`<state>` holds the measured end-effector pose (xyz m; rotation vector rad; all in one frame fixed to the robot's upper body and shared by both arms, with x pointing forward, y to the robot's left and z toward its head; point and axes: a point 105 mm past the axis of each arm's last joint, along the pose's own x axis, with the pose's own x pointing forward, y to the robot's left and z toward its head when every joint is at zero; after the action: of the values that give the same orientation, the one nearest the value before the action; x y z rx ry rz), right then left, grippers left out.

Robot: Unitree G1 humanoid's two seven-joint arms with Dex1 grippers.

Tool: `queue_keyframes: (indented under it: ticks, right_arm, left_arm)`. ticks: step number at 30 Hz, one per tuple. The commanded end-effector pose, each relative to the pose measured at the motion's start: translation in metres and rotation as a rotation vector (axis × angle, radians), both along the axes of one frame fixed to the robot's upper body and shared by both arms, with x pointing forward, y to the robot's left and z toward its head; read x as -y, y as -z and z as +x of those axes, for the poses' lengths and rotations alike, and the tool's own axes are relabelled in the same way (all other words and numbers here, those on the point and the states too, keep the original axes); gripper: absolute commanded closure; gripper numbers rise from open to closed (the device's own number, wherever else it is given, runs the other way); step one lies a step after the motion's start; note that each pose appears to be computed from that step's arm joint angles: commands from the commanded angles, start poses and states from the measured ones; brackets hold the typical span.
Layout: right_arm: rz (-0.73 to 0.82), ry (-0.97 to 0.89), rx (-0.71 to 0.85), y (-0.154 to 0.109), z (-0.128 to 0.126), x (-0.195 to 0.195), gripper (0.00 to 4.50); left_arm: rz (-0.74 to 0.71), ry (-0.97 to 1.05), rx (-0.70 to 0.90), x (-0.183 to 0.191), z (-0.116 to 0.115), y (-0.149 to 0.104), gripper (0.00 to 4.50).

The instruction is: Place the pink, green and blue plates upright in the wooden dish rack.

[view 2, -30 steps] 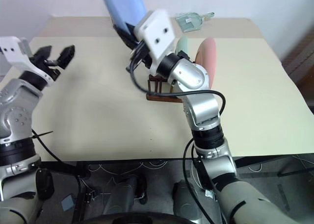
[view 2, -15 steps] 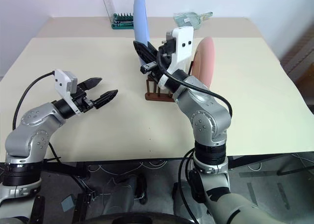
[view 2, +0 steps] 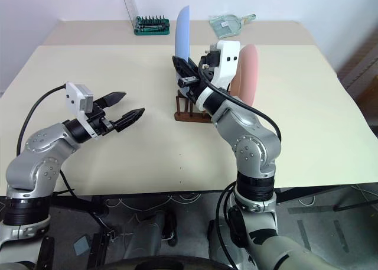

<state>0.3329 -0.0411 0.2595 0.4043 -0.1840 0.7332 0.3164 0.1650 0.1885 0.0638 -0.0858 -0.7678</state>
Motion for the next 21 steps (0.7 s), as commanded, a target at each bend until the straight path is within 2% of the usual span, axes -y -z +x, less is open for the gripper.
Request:
queue_keyframes:
  ticks: [1, 6, 9, 15, 16, 21]
  right_arm:
    - [0.028, -0.02, 0.001, -0.0041, -0.0039, -0.0016, 4.5]
    - [0.035, -0.018, -0.028, 0.0001, -0.0023, -0.0011, 4.5]
    - [0.032, -0.015, -0.047, 0.0036, -0.001, -0.0008, 3.45]
    - [0.027, -0.009, -0.053, 0.005, 0.0, -0.0001, 0.38]
    - [0.025, -0.009, -0.051, 0.0047, -0.0002, -0.0002, 0.04]
    - [-0.024, -0.015, 0.005, -0.0011, -0.0034, -0.0039, 0.04]
  left_arm:
    - [0.008, 0.022, 0.038, 0.0048, -0.0045, -0.0079, 0.02]
    - [0.012, 0.023, 0.038, 0.0059, -0.0044, -0.0073, 0.02]
    - [0.012, 0.024, 0.037, 0.0068, -0.0044, -0.007, 0.0]
    - [0.011, 0.024, 0.038, 0.0078, -0.0045, -0.0072, 0.0]
    - [0.011, 0.024, 0.037, 0.0078, -0.0046, -0.0071, 0.0]
    - [0.006, 0.028, 0.036, 0.0081, -0.0049, -0.007, 0.0]
